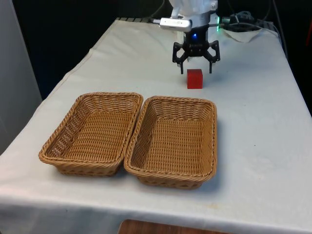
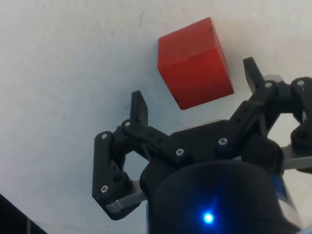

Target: Pick up the red cube and place it into the right basket.

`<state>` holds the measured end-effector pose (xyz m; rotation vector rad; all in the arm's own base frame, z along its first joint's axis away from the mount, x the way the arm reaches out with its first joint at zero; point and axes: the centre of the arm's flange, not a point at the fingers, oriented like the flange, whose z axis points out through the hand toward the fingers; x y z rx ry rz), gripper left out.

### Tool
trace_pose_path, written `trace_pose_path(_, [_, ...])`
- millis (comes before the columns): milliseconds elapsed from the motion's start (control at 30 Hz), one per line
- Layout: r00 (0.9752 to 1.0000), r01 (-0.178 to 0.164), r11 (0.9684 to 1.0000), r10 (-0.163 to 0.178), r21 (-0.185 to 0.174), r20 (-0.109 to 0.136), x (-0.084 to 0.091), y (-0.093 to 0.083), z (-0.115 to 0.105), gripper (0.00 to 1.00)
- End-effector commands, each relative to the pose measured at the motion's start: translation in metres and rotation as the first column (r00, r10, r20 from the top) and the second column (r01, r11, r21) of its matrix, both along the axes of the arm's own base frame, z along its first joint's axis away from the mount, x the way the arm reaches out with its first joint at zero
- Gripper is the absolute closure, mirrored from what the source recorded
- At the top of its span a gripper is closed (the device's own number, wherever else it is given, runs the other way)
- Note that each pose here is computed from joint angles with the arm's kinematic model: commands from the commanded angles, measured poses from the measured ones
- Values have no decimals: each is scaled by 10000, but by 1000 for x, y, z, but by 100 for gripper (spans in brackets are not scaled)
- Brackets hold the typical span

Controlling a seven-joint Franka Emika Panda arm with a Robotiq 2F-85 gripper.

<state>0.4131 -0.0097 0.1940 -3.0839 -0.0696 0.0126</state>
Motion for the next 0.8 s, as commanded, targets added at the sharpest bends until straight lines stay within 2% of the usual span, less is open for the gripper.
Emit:
trace_pose_path(0, [9999,10,10000,-11,91,104,1,5,0,0])
trace_pose_path(33, [9999,3,10000,-3,75,110,1,7,0,0])
trace_pose_path(67, [10000,-38,10000,38,-18,-4,0,4,-2,0])
trace_pose_path(100, [9999,-11,10000,11,38,124,1,9,-2,0])
trace_pose_path(333, [9999,-77,10000,77,-55,118,1,18,-8,0])
trace_pose_path(367, [9999,-115,9999,115,-88,27,0,15,-8,0])
trace_pose_path(400, [9999,-75,9999,75,-68,126,1,18,-9,0])
trace_pose_path(433, [9999,-73,9999,74,-75,124,1,19,-9,1])
trace_pose_path(533, [9999,-91,9999,92,-94,132,2,20,-10,34])
trace_pose_path(567, [9999,-91,9999,92,-101,132,2,21,-11,56])
trace_pose_path(667, [9999,-110,9999,111,-109,121,2,21,-12,88])
trace_pose_path(700, [9999,-140,9998,141,-137,32,1,19,-12,98])
trace_pose_path(767, [9999,-109,9999,111,-109,130,2,22,-11,98])
